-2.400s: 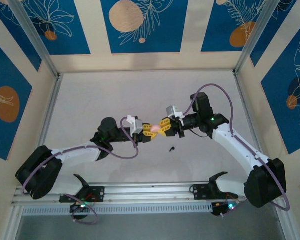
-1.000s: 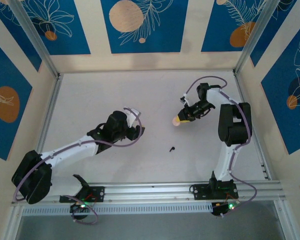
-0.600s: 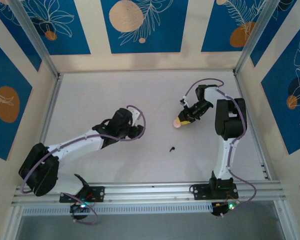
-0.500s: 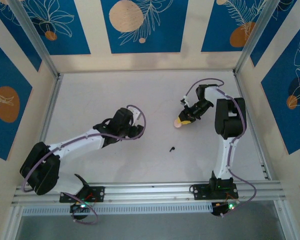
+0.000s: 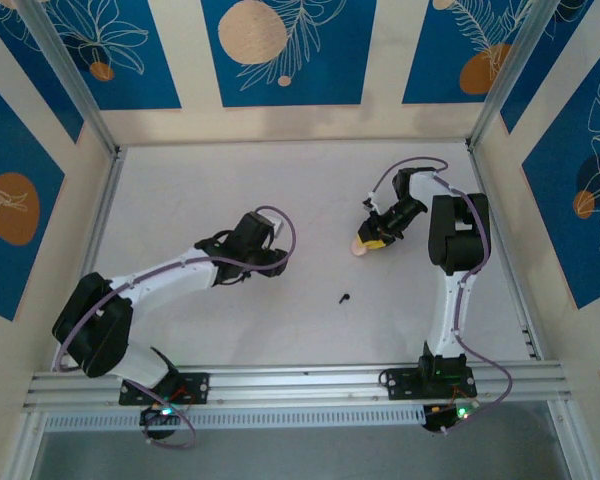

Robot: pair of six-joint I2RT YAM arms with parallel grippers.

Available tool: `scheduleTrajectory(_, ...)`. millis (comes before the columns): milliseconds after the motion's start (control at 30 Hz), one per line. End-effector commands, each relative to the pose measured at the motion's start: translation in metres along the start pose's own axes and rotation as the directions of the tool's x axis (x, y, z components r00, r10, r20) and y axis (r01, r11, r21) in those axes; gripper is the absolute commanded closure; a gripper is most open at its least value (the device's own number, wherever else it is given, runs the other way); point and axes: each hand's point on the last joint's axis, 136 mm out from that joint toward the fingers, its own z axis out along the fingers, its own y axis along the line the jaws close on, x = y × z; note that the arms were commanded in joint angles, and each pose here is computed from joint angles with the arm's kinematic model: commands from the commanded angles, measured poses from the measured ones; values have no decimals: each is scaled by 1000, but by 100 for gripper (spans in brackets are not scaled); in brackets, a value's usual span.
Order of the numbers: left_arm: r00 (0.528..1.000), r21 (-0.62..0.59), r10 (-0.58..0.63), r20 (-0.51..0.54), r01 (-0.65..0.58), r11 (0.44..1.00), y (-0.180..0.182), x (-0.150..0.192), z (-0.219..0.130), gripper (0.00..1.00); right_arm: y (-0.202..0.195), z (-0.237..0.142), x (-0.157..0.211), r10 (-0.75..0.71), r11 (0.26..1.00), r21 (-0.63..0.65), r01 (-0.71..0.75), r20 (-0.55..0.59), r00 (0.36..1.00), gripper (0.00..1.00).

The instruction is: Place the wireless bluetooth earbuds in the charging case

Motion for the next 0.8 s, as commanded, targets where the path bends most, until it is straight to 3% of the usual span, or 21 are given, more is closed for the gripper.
scheduleTrajectory(0,999,-32,-49,-18,48,998,8,-3,-3,38,-5,-4,-4,30,999,16,-30,4,1000,68)
scheduleTrajectory(467,984,-82,-168,-65,162,983,26,2,-14,42,-8,-26,-9,25,991,133,-36,81,996,60)
scheduleTrajectory(767,966,-83,-243,-83,237,968,37,5,-25,40,16,-59,-5,-53,969,248,-9,241,969,57)
